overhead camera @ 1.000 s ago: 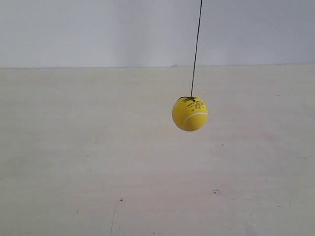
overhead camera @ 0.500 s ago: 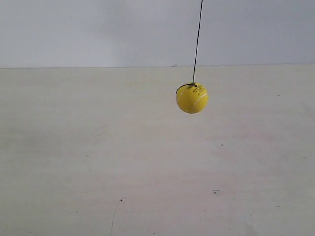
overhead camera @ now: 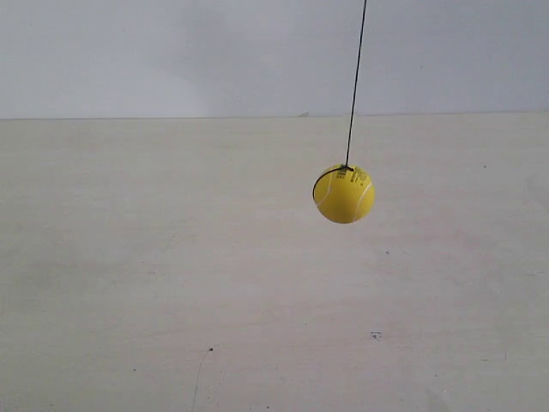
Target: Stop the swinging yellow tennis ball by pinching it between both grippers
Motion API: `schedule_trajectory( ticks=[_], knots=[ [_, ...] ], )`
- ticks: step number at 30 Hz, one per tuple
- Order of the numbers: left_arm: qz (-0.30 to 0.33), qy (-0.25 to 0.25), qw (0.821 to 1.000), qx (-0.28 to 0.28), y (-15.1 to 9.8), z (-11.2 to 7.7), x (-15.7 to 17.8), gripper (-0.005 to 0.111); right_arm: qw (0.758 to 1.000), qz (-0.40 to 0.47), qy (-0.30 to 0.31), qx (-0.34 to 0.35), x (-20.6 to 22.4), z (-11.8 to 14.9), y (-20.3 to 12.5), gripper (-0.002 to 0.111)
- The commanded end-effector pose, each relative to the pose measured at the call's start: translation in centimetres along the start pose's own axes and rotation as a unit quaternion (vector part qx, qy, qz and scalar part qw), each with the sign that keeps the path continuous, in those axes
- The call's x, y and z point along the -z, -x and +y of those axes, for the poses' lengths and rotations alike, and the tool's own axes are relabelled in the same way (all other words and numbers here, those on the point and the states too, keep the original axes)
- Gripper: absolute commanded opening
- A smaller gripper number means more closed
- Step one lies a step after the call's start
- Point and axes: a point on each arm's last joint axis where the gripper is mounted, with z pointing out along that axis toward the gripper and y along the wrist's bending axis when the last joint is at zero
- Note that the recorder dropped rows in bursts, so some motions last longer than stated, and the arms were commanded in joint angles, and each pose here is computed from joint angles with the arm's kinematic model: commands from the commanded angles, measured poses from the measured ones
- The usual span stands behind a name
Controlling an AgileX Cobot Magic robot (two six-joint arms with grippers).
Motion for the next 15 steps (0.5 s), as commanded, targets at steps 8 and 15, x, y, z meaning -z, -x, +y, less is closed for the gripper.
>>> schedule_trajectory(
  ticks=[8,15],
  knots=[
    [0.001,0.0,1.0,0.003,-0.12,-0.02,-0.01,0.005,1.0,-0.009,-0.003,0.003,0.05,-0.05,0.15,0.0],
    [0.001,0.0,1.0,0.003,-0.12,-0.02,-0.01,0.005,1.0,-0.008,0.0,-0.005,0.05,0.0,0.15,0.0]
  ],
)
